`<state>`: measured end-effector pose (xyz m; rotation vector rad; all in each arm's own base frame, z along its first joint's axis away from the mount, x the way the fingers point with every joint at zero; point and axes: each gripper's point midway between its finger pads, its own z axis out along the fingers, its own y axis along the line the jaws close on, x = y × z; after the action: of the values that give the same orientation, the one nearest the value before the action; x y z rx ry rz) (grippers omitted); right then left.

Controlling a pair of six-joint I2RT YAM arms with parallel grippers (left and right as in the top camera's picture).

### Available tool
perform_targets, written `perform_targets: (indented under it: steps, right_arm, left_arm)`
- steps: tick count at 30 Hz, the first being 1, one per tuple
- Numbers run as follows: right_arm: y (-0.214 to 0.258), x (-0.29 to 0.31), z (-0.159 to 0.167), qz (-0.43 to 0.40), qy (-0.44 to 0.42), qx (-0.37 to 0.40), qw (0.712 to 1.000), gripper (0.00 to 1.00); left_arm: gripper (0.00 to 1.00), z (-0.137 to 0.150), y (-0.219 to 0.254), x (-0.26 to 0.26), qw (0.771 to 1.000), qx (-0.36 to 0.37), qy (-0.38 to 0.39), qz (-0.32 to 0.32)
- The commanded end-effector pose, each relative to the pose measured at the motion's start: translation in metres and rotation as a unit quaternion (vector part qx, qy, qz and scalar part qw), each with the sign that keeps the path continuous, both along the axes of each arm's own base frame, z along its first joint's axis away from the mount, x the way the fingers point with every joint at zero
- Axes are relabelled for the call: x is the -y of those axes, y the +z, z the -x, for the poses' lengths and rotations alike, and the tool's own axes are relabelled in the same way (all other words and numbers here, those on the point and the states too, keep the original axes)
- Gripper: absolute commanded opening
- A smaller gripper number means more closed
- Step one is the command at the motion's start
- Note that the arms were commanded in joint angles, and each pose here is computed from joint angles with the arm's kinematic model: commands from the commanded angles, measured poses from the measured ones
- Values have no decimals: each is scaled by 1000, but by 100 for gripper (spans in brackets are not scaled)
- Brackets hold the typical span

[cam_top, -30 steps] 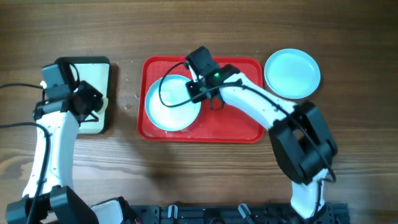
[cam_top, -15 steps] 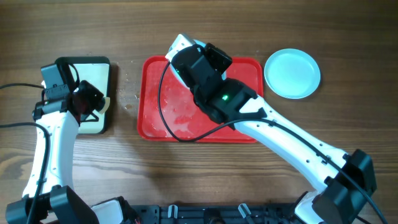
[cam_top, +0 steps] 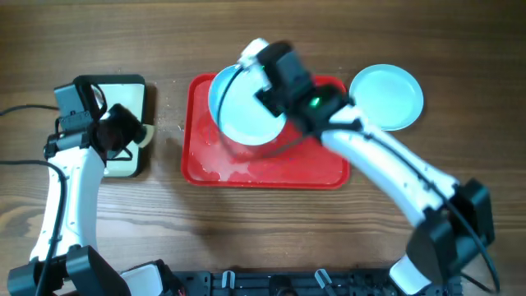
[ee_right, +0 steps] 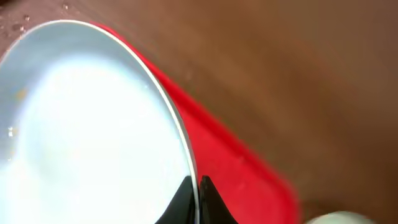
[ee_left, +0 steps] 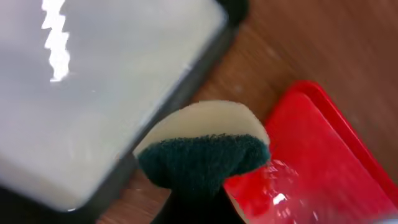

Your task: Clean dirty plates on tray and stack at the side

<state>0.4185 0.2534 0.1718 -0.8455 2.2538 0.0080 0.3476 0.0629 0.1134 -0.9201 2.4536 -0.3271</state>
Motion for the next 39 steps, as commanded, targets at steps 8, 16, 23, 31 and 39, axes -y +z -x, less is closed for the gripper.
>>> perform_targets:
  steps: [8,16,23,31,39]
  right_arm:
    - [-129,-7,9,-149,-73,-259,952,4]
    - [-147,-8,8,-146,-115,-269,945,4]
    - [-188,-18,22,-160,-152,-330,918,4]
    - [-187,-19,20,-163,-151,-326,919,4]
    - [-186,-19,19,-165,-150,-325,919,4]
  left_arm:
    - [4,-9,6,120,972,37,-229,28]
    - [4,-21,-45,162,959,1,-282,37]
    - [4,-28,-77,178,953,-12,-301,38]
    - [4,-41,-114,123,966,-56,-227,-108]
    - [4,-60,-69,80,967,-10,-136,-215]
